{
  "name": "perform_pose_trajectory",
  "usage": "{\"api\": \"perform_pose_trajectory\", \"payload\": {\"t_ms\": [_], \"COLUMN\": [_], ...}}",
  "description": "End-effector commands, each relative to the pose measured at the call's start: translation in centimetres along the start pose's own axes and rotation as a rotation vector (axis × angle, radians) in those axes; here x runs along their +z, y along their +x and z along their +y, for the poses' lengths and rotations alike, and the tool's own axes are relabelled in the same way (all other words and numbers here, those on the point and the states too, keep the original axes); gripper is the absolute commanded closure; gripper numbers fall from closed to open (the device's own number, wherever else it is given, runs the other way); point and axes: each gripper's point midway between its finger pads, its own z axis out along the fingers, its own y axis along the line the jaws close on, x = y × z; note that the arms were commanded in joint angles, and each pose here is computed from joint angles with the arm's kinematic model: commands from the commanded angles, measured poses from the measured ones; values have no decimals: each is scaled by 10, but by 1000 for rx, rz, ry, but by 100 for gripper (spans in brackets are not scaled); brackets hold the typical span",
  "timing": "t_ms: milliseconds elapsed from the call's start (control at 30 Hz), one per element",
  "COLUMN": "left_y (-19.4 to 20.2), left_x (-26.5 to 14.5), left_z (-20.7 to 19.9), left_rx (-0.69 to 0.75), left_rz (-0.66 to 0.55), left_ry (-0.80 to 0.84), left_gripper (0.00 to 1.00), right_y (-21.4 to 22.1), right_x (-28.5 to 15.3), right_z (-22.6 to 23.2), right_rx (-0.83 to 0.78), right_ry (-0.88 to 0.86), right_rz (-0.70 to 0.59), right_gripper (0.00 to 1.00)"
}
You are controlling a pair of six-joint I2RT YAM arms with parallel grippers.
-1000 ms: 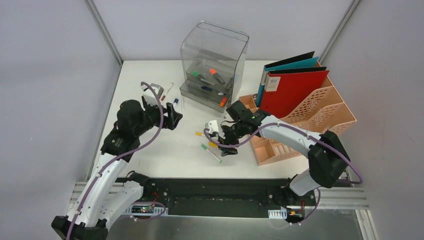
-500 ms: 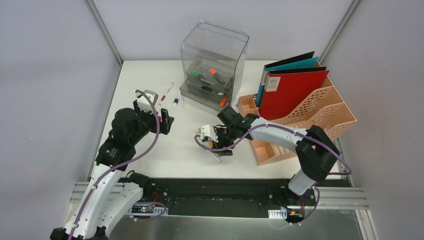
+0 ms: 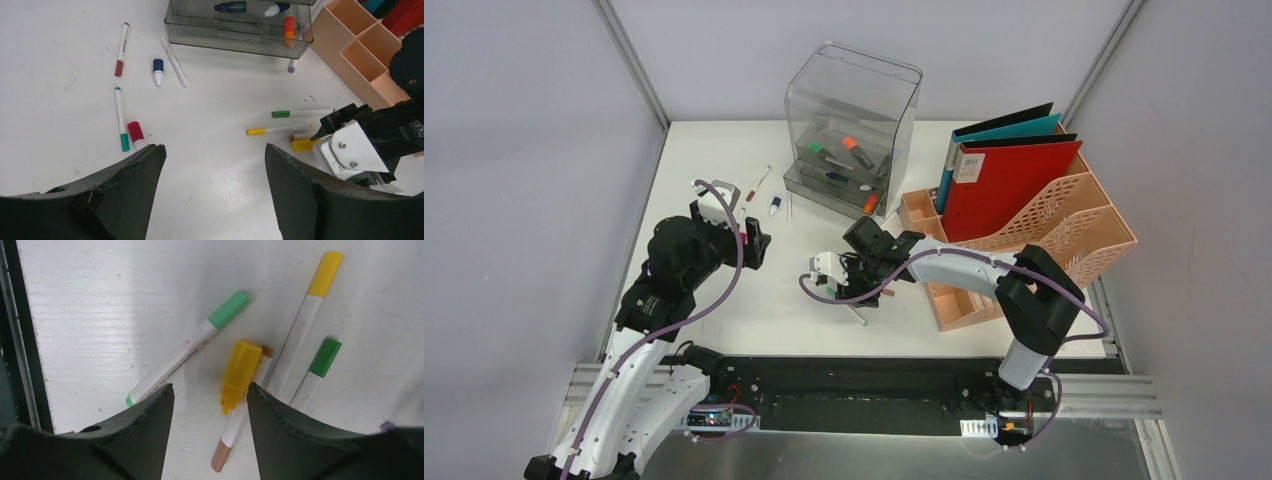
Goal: Organize the desk
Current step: Pick up the stationery from the center of the board.
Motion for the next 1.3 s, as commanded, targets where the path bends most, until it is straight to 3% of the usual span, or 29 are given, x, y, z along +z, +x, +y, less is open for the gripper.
{"api": "perform_pose_trajectory", "payload": {"t_ms": [0, 533, 800, 1000, 1267], "left_y": [-4, -3, -3, -3, -3], "left_x": [0, 0, 0, 0, -1], "left_z": [6, 7, 6, 6, 5], "left_rx": [20, 20, 19, 19, 20], "left_rz": [-14, -12, -8, -10, -12], "left_ry": [-22, -26, -22, -24, -19], "left_gripper": [24, 24, 24, 24, 24], "right_y": [-19, -7, 3, 7, -6], "right_x": [-4, 12, 19, 21, 9], "right_z": [-21, -22, -26, -28, -29], "right_rx": [5, 37, 54, 72, 95], "right_ry": [74, 50, 63, 65, 60], "right_rz": [-34, 27, 78, 112, 99], "right_gripper": [42, 58, 61, 74, 100]}}
